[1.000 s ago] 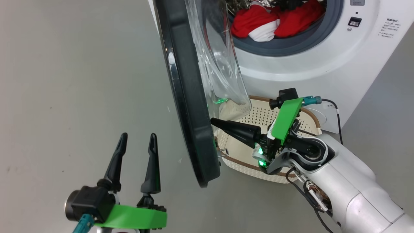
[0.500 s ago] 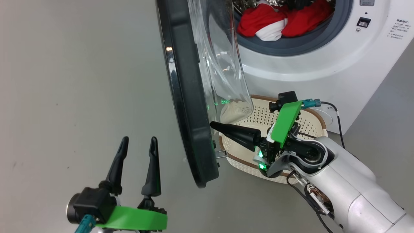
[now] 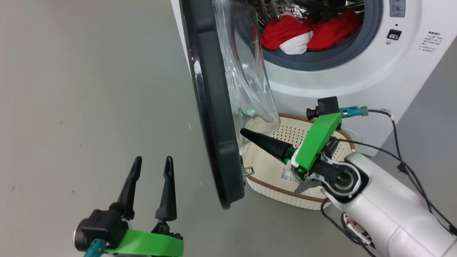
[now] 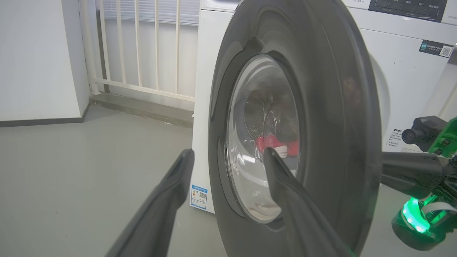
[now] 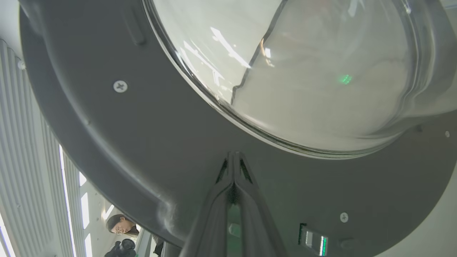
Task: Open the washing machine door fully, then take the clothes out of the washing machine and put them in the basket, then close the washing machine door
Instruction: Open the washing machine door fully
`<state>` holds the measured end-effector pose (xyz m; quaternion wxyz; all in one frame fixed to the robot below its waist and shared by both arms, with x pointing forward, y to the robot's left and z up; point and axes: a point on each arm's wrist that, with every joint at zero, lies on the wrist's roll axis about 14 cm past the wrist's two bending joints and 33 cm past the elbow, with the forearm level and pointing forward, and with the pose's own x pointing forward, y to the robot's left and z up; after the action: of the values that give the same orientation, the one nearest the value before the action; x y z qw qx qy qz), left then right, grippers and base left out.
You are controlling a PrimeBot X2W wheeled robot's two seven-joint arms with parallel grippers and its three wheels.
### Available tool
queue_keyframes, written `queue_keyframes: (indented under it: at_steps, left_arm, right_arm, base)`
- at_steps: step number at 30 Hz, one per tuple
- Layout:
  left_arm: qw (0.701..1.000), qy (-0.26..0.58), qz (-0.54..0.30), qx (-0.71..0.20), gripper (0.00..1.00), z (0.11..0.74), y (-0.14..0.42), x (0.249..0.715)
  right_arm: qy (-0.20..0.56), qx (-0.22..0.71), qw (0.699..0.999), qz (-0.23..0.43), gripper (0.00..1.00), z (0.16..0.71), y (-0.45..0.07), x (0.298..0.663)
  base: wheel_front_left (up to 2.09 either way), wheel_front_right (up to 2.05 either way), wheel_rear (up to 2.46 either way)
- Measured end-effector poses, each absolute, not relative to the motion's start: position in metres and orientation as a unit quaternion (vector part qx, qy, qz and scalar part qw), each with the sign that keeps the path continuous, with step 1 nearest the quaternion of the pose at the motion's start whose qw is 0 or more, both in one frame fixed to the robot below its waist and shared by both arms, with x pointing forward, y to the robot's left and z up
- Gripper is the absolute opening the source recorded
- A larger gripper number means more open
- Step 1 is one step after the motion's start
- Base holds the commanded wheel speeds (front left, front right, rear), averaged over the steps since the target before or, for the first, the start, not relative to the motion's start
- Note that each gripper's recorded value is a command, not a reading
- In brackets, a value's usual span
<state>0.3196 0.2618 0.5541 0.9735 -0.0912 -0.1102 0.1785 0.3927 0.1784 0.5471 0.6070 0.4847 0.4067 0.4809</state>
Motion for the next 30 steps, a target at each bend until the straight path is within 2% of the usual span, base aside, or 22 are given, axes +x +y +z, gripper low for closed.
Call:
queue_keyframes:
  at_steps: [1,2,3,4,5,8,11,17,24,30]
  left_arm:
    - [0.973,-0.111,0.178,-0.092,1.00,0.554,0.262,0.319]
    - [0.973,-0.111,0.178,-0.092,1.00,0.554,0.262,0.319]
    - [0.973,-0.110,0.178,-0.093,1.00,0.554,0.261,0.318]
    - [0.973,-0.110,0.178,-0.095,1.00,0.553,0.261,0.318]
    - [0.973,-0.110,0.178,-0.096,1.00,0.553,0.261,0.317]
    - [0.973,-0.111,0.179,-0.099,1.00,0.553,0.262,0.317]
    - [0.972,-0.113,0.178,-0.100,1.00,0.554,0.261,0.317]
    - [0.971,-0.117,0.180,-0.101,1.00,0.556,0.263,0.316]
    - [0.970,-0.122,0.183,-0.105,1.00,0.558,0.264,0.311]
    - [0.969,-0.126,0.186,-0.105,1.00,0.560,0.266,0.309]
  right_arm:
    - [0.395,0.470,0.625,0.482,0.48,0.544,0.176,0.393]
    - [0.380,0.456,0.645,0.481,0.69,0.542,0.173,0.395]
    - [0.364,0.445,0.663,0.479,0.85,0.540,0.170,0.397]
    - [0.349,0.439,0.677,0.476,0.96,0.539,0.167,0.399]
    - [0.335,0.433,0.690,0.473,1.00,0.539,0.164,0.401]
    - [0.295,0.414,0.724,0.467,1.00,0.537,0.157,0.405]
    - [0.266,0.412,0.743,0.456,1.00,0.536,0.149,0.408]
    - [0.162,0.363,0.804,0.442,1.00,0.541,0.128,0.423]
    - [0.123,0.293,0.851,0.419,1.00,0.520,0.108,0.427]
    - [0.064,0.282,0.886,0.364,1.00,0.527,0.082,0.446]
  base:
    - [0.00,0.00,0.00]
    - [0.00,0.00,0.00]
    - [0.00,0.00,0.00]
    - [0.00,0.00,0.00]
    - [0.00,0.00,0.00]
    - [0.00,0.00,0.00]
    - [0.00,0.00,0.00]
    - [0.00,0.00,0.00]
    - [0.00,0.00,0.00]
    - [0.00,0.00,0.00]
